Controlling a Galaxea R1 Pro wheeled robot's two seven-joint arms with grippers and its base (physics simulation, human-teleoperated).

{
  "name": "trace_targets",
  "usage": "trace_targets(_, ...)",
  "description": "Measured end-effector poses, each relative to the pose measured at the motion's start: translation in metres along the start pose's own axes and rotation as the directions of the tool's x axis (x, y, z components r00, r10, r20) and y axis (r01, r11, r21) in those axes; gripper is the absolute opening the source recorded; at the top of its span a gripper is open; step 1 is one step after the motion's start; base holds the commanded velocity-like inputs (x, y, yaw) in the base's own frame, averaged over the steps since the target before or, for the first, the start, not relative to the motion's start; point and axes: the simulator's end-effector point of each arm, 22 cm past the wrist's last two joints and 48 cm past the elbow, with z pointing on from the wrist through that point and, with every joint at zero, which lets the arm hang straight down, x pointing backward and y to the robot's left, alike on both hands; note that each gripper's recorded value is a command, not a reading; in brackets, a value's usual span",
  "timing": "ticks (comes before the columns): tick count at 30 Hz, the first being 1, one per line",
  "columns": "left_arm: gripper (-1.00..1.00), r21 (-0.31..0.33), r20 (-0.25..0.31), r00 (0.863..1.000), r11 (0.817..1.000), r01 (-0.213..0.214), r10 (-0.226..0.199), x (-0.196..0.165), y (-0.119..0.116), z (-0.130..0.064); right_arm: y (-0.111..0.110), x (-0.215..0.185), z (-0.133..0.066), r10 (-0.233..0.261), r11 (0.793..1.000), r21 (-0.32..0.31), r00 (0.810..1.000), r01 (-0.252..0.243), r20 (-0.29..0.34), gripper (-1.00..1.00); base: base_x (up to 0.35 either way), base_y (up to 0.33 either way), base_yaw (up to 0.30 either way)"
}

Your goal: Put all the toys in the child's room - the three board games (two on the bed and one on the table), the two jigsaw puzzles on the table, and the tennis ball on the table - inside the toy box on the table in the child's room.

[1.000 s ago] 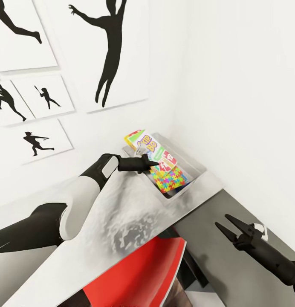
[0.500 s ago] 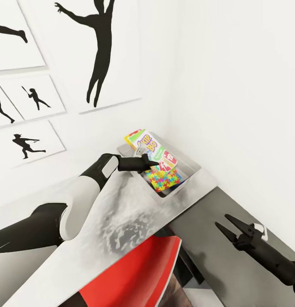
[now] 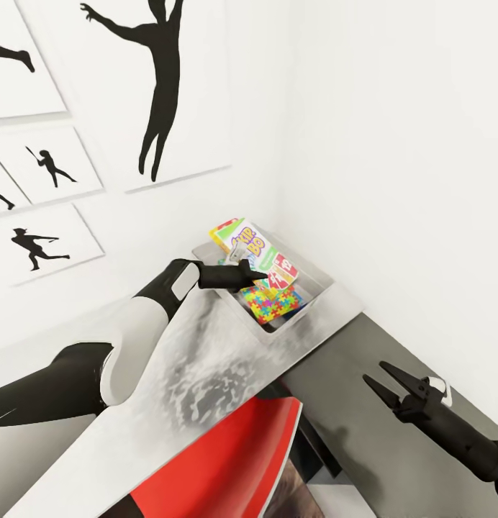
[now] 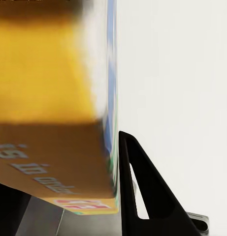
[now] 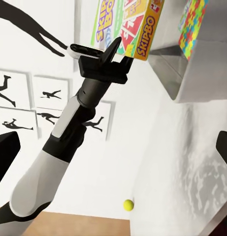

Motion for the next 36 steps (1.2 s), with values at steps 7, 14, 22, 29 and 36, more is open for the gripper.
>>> trace_targets(7,-1.00,-0.003,-0.003,1.000,1.000,0.005,-0.005,0.001,0.005,0.002,-0.003,0.000,0.000,0.005,1.000,0.005,1.000,-0.005,-0.001,1.00,0.000,0.000,-0.002)
trace_targets(14,-1.00,-0.005,-0.007,1.000,1.000,0.013,-0.013,0.003,0.011,0.004,-0.008,0.000,0.000,0.011,1.000,0.013,1.000,-0.011,-0.002,1.00,0.000,0.000,0.000)
trace_targets(22,-1.00,-0.006,-0.011,1.000,1.000,0.024,-0.024,0.005,0.018,0.006,-0.013,0.001,0.000,0.018,1.000,0.021,1.000,-0.018,-0.003,1.00,0.000,0.000,0.000)
trace_targets(29,-1.00,-0.005,-0.009,1.000,1.000,0.027,-0.027,0.005,0.020,0.006,-0.014,0.001,0.000,0.021,1.000,0.022,1.000,-0.021,-0.001,1.00,0.000,0.000,0.000)
trace_targets(36,-1.00,-0.005,-0.010,1.000,1.000,0.027,-0.027,0.005,0.020,0.007,-0.013,-0.005,-0.004,0.015,1.000,0.024,1.000,-0.016,0.015,1.00,0.000,0.000,0.000)
